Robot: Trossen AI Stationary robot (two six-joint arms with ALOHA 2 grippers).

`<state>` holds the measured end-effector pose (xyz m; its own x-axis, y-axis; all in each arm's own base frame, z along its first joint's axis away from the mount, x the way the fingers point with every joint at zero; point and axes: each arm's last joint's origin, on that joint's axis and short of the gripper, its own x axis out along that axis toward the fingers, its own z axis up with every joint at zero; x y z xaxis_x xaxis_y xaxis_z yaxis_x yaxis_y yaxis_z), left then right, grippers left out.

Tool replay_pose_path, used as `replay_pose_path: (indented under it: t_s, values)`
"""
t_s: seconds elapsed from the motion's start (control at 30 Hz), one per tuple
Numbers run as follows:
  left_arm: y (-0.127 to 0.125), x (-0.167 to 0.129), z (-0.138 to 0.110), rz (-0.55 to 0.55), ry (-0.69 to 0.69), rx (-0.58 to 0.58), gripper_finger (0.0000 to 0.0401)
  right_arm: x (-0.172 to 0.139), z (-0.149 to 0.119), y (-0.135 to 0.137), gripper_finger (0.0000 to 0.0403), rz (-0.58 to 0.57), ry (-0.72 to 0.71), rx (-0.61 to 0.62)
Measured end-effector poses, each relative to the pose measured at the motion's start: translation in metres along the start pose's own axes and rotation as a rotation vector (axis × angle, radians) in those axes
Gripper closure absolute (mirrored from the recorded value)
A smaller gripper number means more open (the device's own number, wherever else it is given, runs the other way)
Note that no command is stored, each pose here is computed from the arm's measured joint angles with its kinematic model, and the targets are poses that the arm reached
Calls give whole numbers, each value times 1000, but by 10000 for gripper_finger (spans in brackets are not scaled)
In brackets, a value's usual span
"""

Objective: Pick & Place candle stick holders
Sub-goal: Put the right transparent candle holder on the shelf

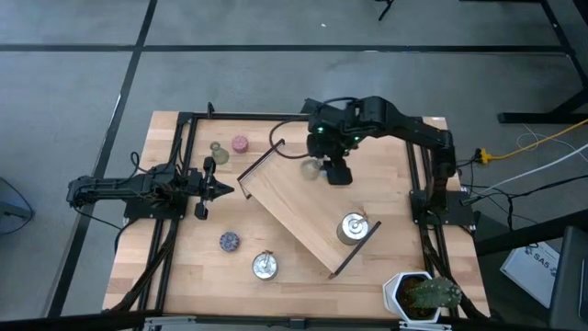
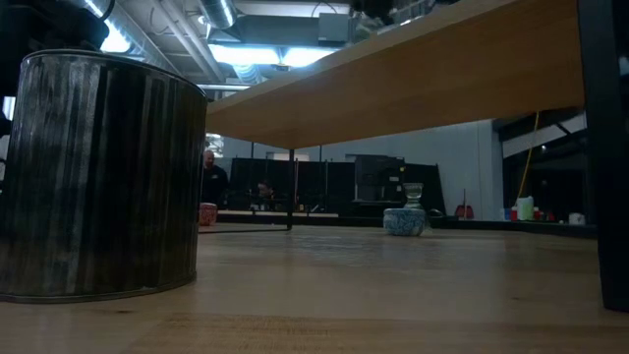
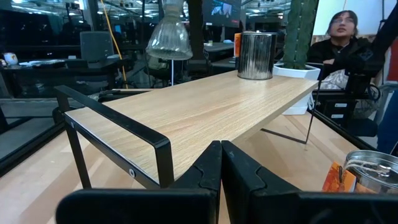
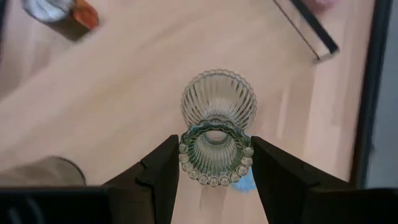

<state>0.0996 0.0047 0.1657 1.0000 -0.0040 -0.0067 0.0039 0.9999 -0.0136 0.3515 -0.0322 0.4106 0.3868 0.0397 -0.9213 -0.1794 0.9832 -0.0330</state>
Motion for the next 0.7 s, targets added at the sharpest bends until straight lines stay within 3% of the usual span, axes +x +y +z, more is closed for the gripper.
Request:
replay_pose_path:
  t_s: [0.7]
  values:
    - [0, 0, 0, 0, 0, 0, 397, 32, 16, 9, 222, 33, 58, 37]
